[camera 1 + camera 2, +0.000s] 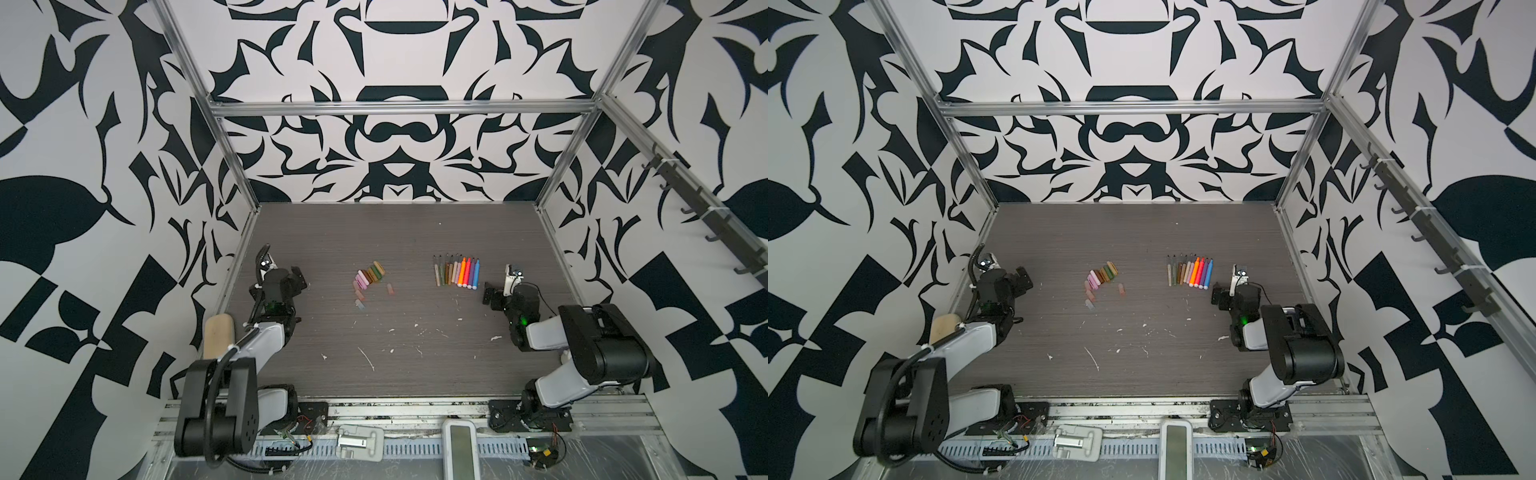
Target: Open the pen caps
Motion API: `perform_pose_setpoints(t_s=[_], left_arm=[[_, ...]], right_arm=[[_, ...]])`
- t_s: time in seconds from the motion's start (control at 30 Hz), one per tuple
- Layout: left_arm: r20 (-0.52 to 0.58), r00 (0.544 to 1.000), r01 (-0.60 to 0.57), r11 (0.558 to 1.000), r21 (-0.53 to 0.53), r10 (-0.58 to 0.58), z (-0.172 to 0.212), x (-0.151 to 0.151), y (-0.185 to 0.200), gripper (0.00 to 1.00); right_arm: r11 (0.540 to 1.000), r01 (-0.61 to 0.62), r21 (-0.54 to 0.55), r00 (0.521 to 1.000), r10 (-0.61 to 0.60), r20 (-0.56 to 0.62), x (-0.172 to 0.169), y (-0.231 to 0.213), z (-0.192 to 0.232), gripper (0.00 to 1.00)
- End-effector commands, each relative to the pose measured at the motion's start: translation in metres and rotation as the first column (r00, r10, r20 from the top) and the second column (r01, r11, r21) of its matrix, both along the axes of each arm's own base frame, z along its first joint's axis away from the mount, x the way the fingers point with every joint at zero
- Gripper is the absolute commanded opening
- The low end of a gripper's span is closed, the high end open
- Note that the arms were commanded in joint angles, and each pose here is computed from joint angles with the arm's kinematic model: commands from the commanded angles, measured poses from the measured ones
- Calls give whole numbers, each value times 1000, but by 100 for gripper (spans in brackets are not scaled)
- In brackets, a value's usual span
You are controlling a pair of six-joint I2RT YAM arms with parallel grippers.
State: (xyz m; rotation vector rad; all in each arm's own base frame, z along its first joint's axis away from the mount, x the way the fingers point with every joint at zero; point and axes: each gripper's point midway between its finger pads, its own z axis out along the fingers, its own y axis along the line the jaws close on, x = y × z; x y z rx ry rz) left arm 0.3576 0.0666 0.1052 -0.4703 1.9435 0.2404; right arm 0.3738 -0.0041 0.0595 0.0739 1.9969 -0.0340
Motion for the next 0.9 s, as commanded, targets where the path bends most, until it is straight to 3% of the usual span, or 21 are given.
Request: perform_pose_setpoints(t_s=[0.0, 0.07, 0.17, 0.2, 0.23, 0.3, 0.4, 0.87], left_arm=[[126, 992, -24, 999, 45, 18, 9, 11, 9, 99], [147, 989, 8, 998, 58, -16, 6, 18, 7, 99], [73, 991, 116, 993, 1, -115, -16, 28, -7, 99], [120, 981, 150, 988, 41, -154, -13, 29, -11, 99], [153, 977, 141, 989, 49, -147, -7, 28, -10, 99], [71, 989, 127, 992, 1, -127, -15, 28, -9, 99], [123, 984, 126, 991, 36, -129, -10, 30, -8, 99], [112, 985, 133, 991, 27, -135, -12, 29, -10, 99]], right_arm=[[1000, -17, -7, 998, 17, 54, 13, 5, 20, 100], [999, -38, -9, 999, 38, 37, 13, 8, 19, 100], [999, -45, -6, 998, 45, 41, 13, 10, 19, 100], [999, -44, -7, 998, 44, 41, 13, 9, 19, 100], [999, -44, -7, 998, 44, 40, 13, 9, 19, 100], [999, -45, -6, 998, 45, 41, 13, 10, 19, 100], [999, -48, -6, 998, 49, 43, 13, 10, 19, 100], [997, -71, -32, 997, 72, 39, 14, 16, 19, 100]])
